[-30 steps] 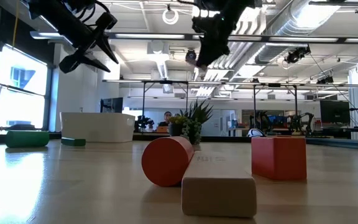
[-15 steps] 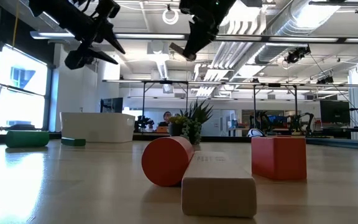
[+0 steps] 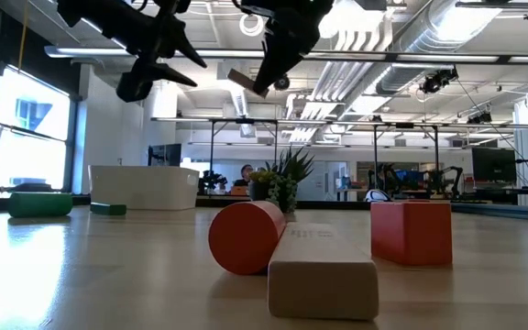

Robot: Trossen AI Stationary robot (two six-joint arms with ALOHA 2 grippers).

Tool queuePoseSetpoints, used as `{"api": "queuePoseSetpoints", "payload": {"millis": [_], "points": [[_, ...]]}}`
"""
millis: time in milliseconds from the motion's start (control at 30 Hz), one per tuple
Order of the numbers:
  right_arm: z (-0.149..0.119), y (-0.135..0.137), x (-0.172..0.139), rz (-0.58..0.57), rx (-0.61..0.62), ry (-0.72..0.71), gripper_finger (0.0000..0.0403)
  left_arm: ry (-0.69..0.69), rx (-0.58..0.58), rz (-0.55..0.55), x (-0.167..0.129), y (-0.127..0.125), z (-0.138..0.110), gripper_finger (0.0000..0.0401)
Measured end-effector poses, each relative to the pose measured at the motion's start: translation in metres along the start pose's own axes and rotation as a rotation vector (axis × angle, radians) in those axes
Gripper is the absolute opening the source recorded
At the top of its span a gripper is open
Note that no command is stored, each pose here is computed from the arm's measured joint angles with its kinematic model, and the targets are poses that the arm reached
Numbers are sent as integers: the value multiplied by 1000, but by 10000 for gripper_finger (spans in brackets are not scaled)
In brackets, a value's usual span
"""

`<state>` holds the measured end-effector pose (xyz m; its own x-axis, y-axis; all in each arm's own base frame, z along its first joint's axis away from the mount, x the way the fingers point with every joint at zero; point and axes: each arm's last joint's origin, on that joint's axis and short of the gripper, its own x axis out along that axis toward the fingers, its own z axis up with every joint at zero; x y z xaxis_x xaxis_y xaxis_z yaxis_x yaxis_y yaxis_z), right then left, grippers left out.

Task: Sort & place blocks by color
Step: Put the brown block into the top white bin

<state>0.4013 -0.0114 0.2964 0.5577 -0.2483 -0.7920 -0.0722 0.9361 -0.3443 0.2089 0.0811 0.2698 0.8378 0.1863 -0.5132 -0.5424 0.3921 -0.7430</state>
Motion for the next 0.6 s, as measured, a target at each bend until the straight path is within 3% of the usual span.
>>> {"api": "queuePoseSetpoints", "payload": {"millis": [233, 600], "points": [[4, 15, 5, -61, -29, 10, 90, 42, 22, -13, 15, -4, -8, 136], [8, 15, 8, -73, 15, -26, 90, 63, 48, -54, 33, -10, -15, 136]]}}
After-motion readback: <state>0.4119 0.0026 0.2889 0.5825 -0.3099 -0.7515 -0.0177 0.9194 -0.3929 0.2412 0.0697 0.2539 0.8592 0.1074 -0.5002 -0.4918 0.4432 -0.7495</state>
